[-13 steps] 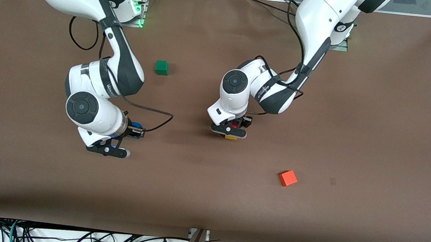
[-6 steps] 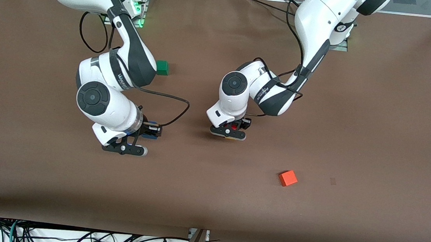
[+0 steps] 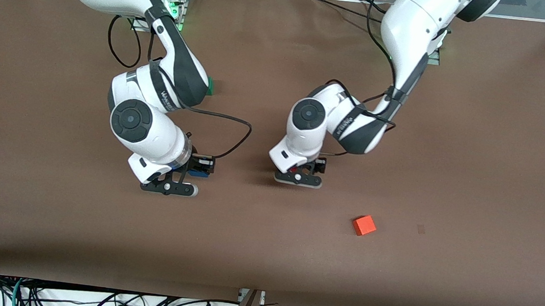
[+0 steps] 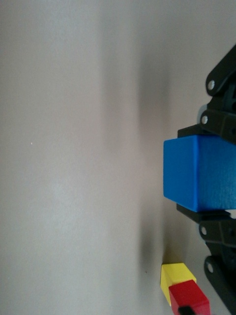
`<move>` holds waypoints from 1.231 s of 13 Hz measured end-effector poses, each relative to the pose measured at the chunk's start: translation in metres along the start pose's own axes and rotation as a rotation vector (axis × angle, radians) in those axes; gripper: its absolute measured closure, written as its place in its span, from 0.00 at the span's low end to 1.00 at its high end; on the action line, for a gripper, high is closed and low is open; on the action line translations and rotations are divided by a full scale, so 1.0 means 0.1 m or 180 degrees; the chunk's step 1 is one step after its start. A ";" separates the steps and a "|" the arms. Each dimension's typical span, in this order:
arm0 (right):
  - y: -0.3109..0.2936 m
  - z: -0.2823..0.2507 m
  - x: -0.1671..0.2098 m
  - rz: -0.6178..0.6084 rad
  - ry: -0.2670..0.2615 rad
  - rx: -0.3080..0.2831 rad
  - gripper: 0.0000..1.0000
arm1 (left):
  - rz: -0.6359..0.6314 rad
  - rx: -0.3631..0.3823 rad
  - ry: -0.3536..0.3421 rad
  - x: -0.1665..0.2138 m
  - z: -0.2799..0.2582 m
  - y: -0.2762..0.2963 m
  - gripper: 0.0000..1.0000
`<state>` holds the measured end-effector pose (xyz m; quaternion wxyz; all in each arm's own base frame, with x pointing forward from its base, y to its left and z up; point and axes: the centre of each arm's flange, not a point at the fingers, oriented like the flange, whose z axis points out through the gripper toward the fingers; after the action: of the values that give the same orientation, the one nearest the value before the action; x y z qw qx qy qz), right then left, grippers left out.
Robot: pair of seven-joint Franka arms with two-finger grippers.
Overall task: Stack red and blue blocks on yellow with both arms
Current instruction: 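Release the red cube on yellow while the right gripper lifts blue, then move the blue cube over the red cube while the left gripper withdraws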
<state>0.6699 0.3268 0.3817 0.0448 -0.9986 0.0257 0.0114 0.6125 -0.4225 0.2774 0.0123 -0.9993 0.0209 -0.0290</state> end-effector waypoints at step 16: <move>-2.16 0.69 -1.11 -0.0004 0.0444 0.0364 0.44 | -0.0297 0.0032 0.0089 0.67 -2.63 -3.63 0.00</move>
<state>0.5688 0.5532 0.3349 0.0999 -0.9928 0.0286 -0.0598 0.6786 -0.0690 0.5531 0.0157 -0.9986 -0.0257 -0.0436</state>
